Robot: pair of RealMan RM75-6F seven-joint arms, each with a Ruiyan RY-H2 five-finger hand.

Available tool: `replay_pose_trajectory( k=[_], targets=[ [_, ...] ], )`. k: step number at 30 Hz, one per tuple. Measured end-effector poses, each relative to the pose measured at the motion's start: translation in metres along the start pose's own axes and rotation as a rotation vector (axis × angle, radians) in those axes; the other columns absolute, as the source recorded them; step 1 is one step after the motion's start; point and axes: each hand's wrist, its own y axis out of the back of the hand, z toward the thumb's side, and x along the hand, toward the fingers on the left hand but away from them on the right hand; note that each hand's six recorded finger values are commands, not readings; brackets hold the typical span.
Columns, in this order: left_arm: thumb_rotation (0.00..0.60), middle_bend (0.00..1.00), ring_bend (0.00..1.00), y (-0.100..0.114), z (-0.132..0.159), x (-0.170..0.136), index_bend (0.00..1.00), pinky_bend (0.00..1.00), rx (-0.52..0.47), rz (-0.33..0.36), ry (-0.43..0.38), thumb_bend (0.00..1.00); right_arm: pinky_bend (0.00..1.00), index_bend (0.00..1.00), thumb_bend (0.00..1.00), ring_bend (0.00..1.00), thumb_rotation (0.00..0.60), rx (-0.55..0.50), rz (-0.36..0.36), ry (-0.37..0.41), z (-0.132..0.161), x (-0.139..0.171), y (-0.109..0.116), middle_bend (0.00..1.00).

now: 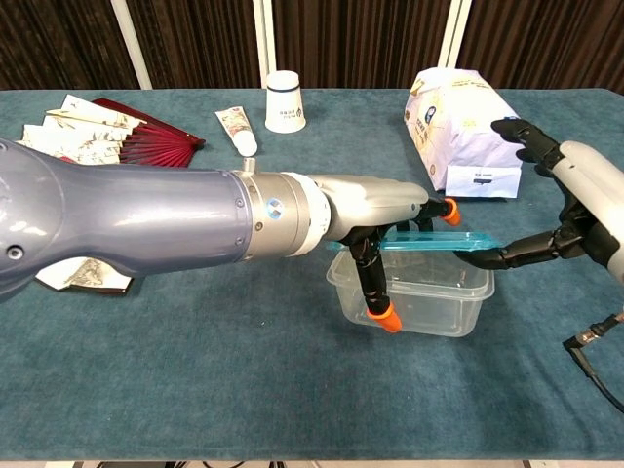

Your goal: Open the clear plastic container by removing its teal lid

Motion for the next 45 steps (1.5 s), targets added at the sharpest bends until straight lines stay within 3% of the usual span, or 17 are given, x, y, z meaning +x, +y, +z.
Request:
replay_pose_trajectory(
  k=[4, 10, 12, 14, 17, 23, 29, 45],
  targets=[
    [0.6, 0.23, 0.24, 0.002, 0.0, 0.0, 0.1, 0.43, -0.006, 0.017, 0.0, 0.05, 0.0, 0.0, 0.23, 0.0, 0.6, 0.0, 0.002, 0.002, 0.0, 0.001, -0.001, 0.0],
    [0.6, 0.18, 0.16, 0.004, -0.003, 0.0, 0.07, 0.35, 0.001, 0.018, 0.007, 0.04, 0.0, 0.01, 0.23, 0.0, 0.6, 0.002, -0.004, 0.011, 0.0, 0.001, 0.0, 0.0],
    [0.6, 0.15, 0.13, 0.003, -0.004, -0.001, 0.04, 0.32, 0.01, 0.01, 0.008, 0.04, 0.0, 0.07, 0.23, 0.0, 0.6, 0.001, -0.007, 0.017, 0.001, 0.001, 0.001, 0.04],
    [0.6, 0.11, 0.09, 0.002, -0.004, -0.001, 0.01, 0.29, 0.02, 0.001, 0.008, 0.04, 0.0, 0.23, 0.23, 0.0, 0.6, 0.001, -0.009, 0.025, 0.002, 0.001, 0.001, 0.12],
    [0.6, 0.05, 0.05, 0.001, -0.005, -0.002, 0.0, 0.24, 0.042, -0.015, 0.008, 0.03, 0.0, 0.36, 0.22, 0.0, 0.6, -0.002, -0.009, 0.038, 0.004, 0.001, 0.0, 0.15],
    [0.6, 0.0, 0.01, 0.001, -0.005, -0.004, 0.0, 0.19, 0.088, -0.037, 0.003, 0.0, 0.0, 0.49, 0.24, 0.0, 0.6, -0.008, 0.005, 0.047, 0.007, 0.001, -0.003, 0.16],
    [0.6, 0.0, 0.01, 0.003, -0.005, -0.005, 0.0, 0.19, 0.085, -0.035, 0.001, 0.0, 0.0, 0.53, 0.34, 0.0, 0.6, -0.006, 0.014, 0.044, 0.005, 0.001, -0.004, 0.16],
    [0.6, 0.0, 0.0, 0.007, -0.008, -0.013, 0.0, 0.15, 0.084, -0.029, -0.025, 0.0, 0.0, 0.58, 0.46, 0.0, 0.6, 0.005, 0.028, 0.03, 0.005, 0.001, -0.009, 0.17]
  ],
)
